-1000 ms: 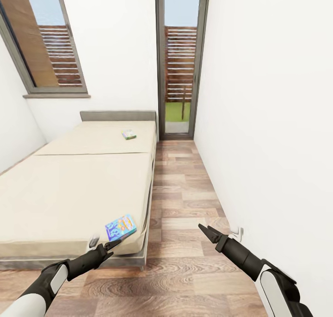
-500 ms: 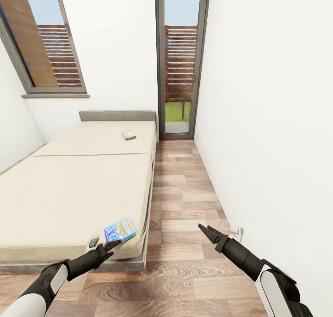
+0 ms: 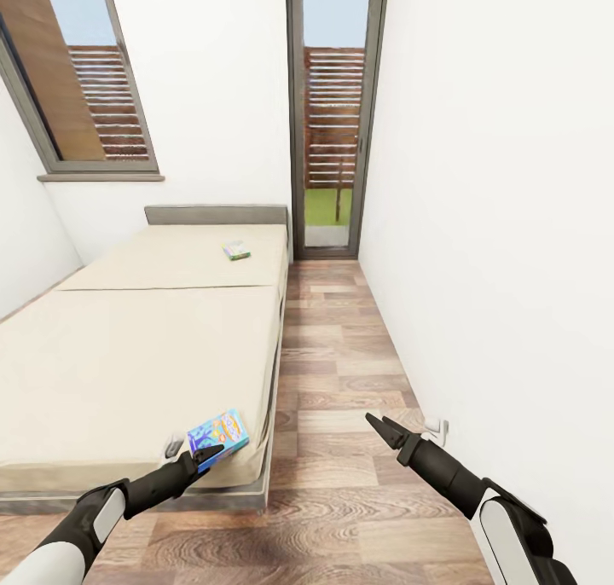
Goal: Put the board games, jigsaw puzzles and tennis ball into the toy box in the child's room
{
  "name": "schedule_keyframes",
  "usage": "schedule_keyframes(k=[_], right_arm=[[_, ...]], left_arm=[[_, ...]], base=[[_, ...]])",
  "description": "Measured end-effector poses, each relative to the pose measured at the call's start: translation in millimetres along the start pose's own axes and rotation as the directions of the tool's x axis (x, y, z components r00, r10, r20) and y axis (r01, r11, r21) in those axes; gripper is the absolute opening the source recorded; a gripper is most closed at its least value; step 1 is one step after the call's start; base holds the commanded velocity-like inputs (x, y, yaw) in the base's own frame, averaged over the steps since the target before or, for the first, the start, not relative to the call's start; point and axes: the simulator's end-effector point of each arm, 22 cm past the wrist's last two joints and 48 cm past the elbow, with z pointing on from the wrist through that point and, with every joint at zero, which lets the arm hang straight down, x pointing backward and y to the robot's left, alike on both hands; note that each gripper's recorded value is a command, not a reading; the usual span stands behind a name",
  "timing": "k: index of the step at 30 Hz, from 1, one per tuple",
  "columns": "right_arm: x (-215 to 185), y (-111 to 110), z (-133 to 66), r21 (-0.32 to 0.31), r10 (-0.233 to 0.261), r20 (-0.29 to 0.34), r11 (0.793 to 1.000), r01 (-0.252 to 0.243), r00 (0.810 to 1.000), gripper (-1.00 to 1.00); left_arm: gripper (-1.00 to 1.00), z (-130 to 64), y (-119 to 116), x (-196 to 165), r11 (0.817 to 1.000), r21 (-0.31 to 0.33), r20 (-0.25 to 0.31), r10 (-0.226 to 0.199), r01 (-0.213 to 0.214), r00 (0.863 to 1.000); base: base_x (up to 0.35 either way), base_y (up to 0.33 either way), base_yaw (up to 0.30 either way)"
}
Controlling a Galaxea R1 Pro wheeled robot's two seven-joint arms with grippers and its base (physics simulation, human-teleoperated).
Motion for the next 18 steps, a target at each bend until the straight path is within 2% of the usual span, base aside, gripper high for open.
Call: schedule_keyframes(k=[18], right_arm=[[0.8, -1.8, 0.1, 0.004, 0.003, -0.001, 1.000, -0.003, 1.000, 1.00]], left_arm=[[1.00, 0.1, 1.2, 0.0, 1.000, 0.000, 0.001, -0.004, 0.004, 1.000]], base=[[0.001, 0.000, 0.000]])
